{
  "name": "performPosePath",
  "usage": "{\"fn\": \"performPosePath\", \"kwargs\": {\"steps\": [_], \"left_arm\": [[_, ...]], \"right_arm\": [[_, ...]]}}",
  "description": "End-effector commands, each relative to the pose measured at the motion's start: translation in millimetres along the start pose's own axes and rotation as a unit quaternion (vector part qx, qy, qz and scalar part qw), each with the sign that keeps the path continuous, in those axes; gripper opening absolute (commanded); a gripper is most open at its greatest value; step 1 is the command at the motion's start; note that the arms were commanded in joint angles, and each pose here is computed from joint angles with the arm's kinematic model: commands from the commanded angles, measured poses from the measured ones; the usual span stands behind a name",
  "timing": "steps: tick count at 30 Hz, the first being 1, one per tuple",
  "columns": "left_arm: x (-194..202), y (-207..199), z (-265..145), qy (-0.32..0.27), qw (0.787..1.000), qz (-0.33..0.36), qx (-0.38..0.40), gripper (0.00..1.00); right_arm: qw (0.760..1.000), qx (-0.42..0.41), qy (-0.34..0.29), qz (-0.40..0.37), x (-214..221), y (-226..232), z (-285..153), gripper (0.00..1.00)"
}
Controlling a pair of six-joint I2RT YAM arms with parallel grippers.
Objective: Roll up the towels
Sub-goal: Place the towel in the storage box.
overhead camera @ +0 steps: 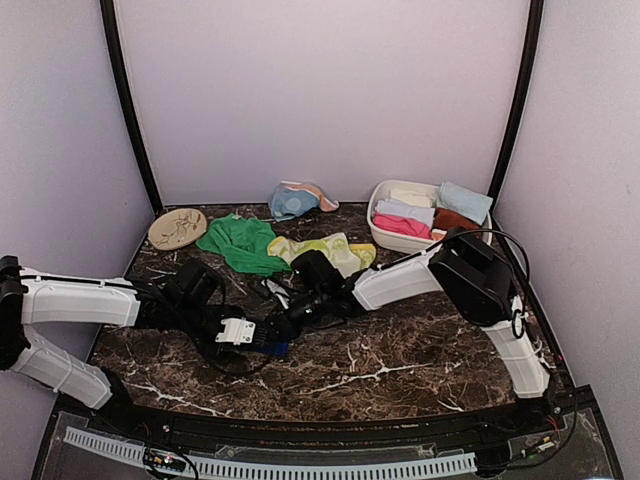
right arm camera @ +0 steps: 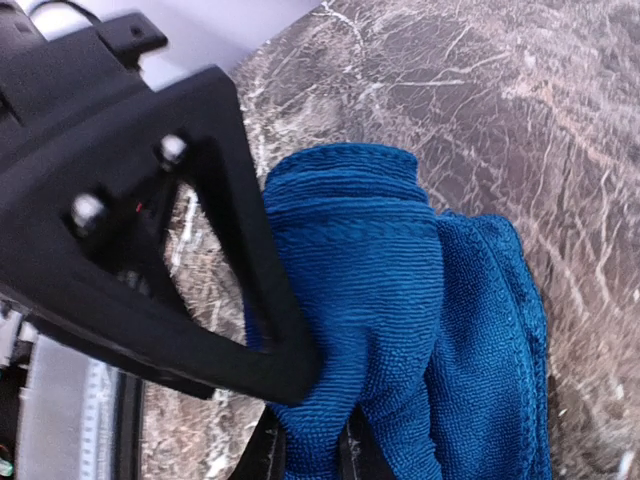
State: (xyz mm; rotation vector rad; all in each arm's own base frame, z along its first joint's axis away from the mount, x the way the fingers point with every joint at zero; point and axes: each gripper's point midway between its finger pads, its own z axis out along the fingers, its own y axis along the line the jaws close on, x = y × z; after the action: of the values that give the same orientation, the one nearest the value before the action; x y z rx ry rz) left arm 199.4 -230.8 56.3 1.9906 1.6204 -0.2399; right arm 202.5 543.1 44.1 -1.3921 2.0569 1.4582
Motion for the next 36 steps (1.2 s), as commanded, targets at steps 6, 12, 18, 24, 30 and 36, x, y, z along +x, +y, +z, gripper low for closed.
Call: {"fn": "performPosePath", "kwargs": {"steps": [6,12,18,24,30,36], "left_arm": [[26,24,17,0.066,0.991,0.05,-0.106,0.61],[40,24,25,0.095,0.986,0.072,-0.12,0.59],[41,38,24,0.108,0.981,0.066,-0.146,0.61],[3,44,-17,0.042,0.994,-0.066,-0.077,0.99],[-7,58,-66,-0.021,0.985,-0.167,-0.027,0.99],[17,79,-82,-0.016,0.971,-0.232,-0.054,0.99]], "right_arm": [[0.956,-0.092,0.105,0.257,97,10,13,0.0],[0.956,-0.129,0.092,0.245,77,26,6,0.0],[0.959,-0.12,0.09,0.242,80,26,-5,0.0],[0.967,-0.061,-0.009,0.248,37,-15,-79,0.0],[0.972,0.046,-0.086,0.215,-18,-48,-198,0.0],[0.933,0.243,-0.18,0.196,-50,-91,-365,0.0]]}}
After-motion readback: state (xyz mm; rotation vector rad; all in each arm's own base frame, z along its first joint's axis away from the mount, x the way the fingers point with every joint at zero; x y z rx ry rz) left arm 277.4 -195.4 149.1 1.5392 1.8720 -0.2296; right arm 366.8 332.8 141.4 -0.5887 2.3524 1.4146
